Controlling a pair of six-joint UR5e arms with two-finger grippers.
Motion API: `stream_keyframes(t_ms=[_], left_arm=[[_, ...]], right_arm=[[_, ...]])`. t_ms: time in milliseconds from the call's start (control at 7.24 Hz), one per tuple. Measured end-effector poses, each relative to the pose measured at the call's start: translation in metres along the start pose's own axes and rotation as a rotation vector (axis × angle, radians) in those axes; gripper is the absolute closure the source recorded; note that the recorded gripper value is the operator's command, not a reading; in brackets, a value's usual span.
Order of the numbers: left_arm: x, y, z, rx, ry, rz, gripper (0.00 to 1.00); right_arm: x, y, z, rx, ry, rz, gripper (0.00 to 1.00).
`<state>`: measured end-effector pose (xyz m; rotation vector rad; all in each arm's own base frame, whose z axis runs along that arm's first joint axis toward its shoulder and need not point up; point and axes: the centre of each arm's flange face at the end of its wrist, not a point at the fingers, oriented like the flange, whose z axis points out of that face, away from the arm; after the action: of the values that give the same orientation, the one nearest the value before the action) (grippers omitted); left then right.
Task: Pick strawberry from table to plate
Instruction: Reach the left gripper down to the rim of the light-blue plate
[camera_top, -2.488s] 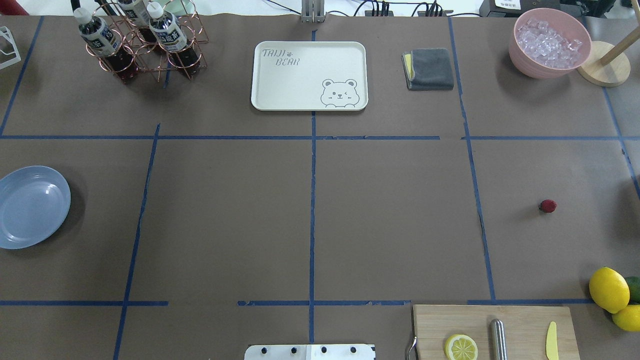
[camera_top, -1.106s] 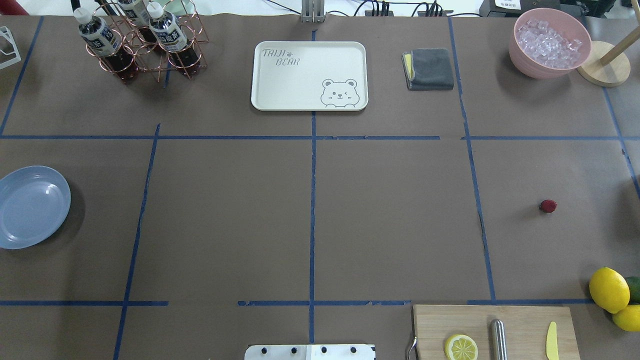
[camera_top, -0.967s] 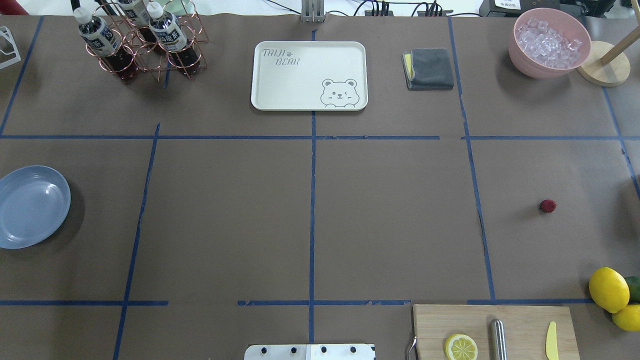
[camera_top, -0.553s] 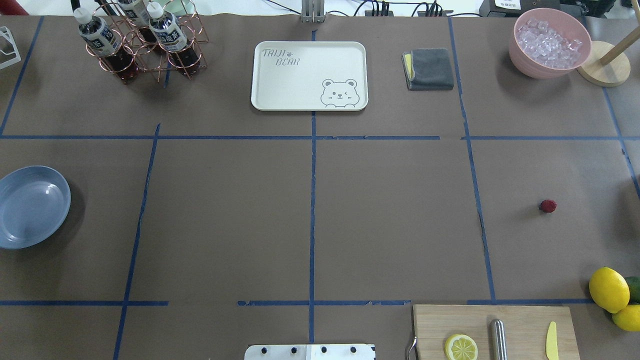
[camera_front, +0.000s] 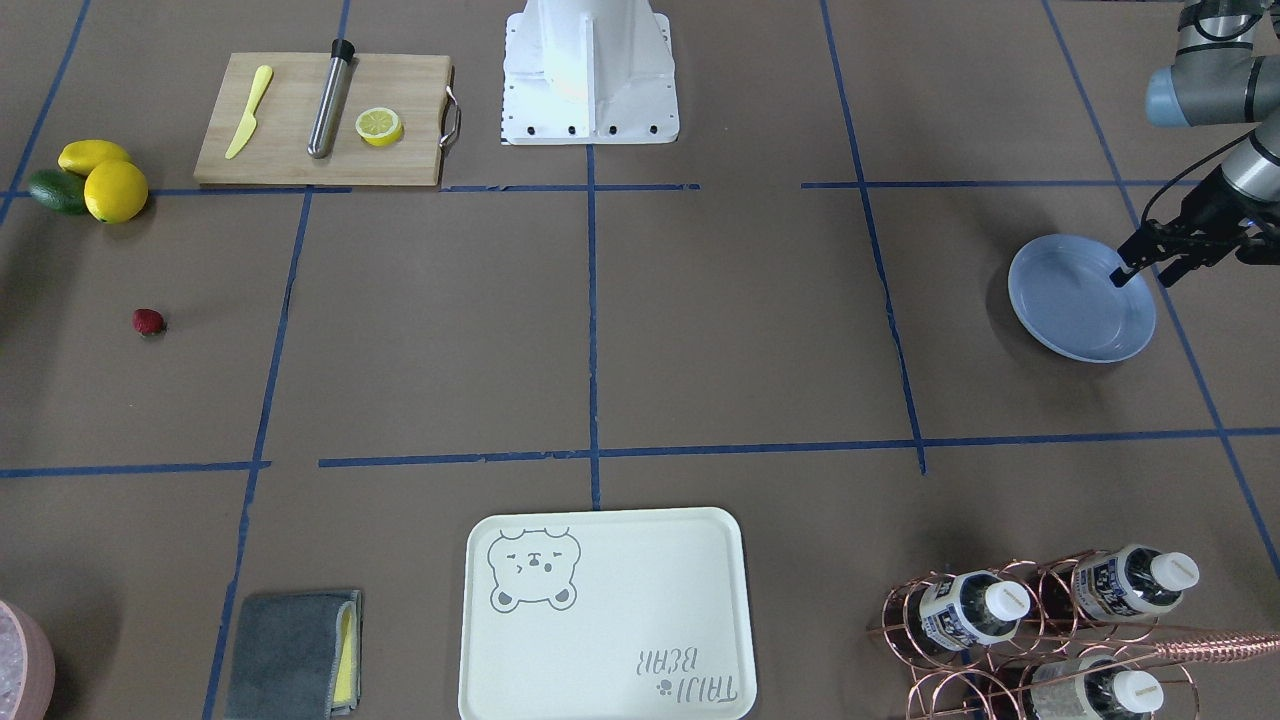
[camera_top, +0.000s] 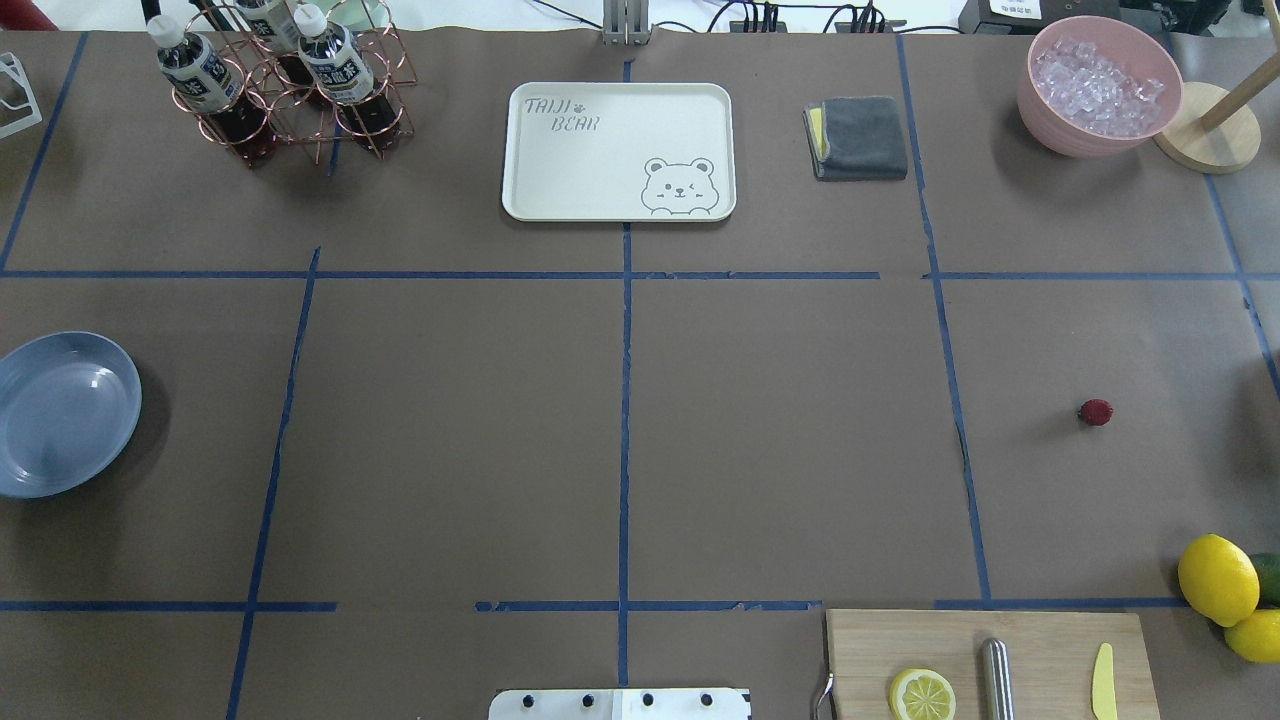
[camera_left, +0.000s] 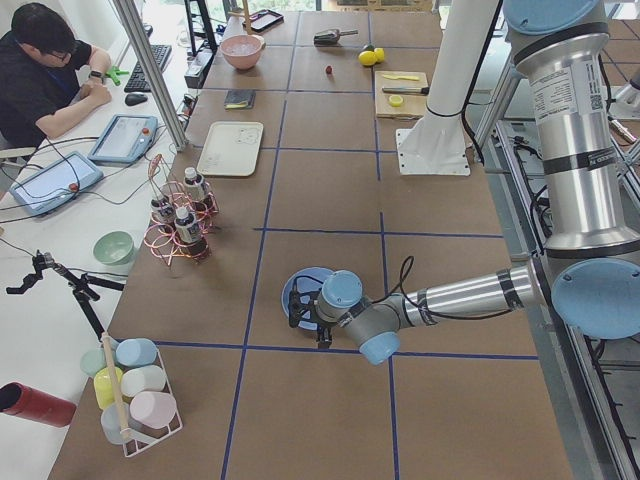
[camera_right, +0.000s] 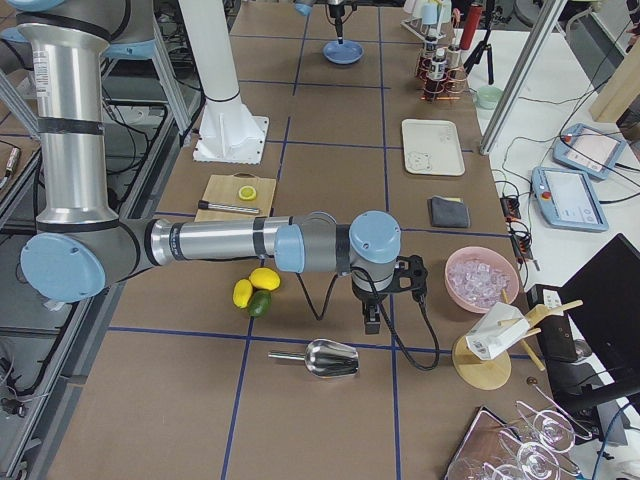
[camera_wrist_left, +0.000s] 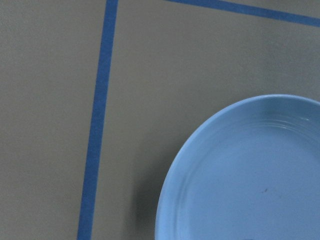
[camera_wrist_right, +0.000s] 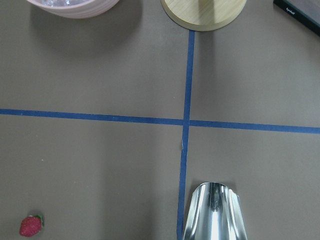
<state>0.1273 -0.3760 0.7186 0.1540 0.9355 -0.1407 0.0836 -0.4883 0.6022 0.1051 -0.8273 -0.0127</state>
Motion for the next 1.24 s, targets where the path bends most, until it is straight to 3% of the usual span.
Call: stream_keyframes(t_ms=[138, 276, 415, 967, 1244], left_arm=[[0.0, 0.001, 0.005, -0.001, -0.009, 0.004, 0.48], [-0.001, 0.001, 0.009, -0.002, -0.018, 0.004, 0.84], [-0.002, 0.001, 0.011, -0.002, -0.024, 0.005, 1.0], [0.008, 0.0, 0.006, -0.003, -0.004, 0.024, 1.0], [0.048, -0.017, -0.024, -0.052, 0.049, -0.005, 1.0]], right_arm=[[0.0, 0.0, 0.0, 0.0, 0.0, 0.0, 0.0], [0.0, 0.0, 0.0, 0.0, 0.0, 0.0, 0.0], [0.0, 0.0, 0.0, 0.001, 0.0, -0.001, 0.0], [-0.003, -0.001, -0.002, 0.004, -0.008, -0.002, 0.0], [-0.012, -0.002, -0.009, 0.019, -0.024, 0.007, 0.0]])
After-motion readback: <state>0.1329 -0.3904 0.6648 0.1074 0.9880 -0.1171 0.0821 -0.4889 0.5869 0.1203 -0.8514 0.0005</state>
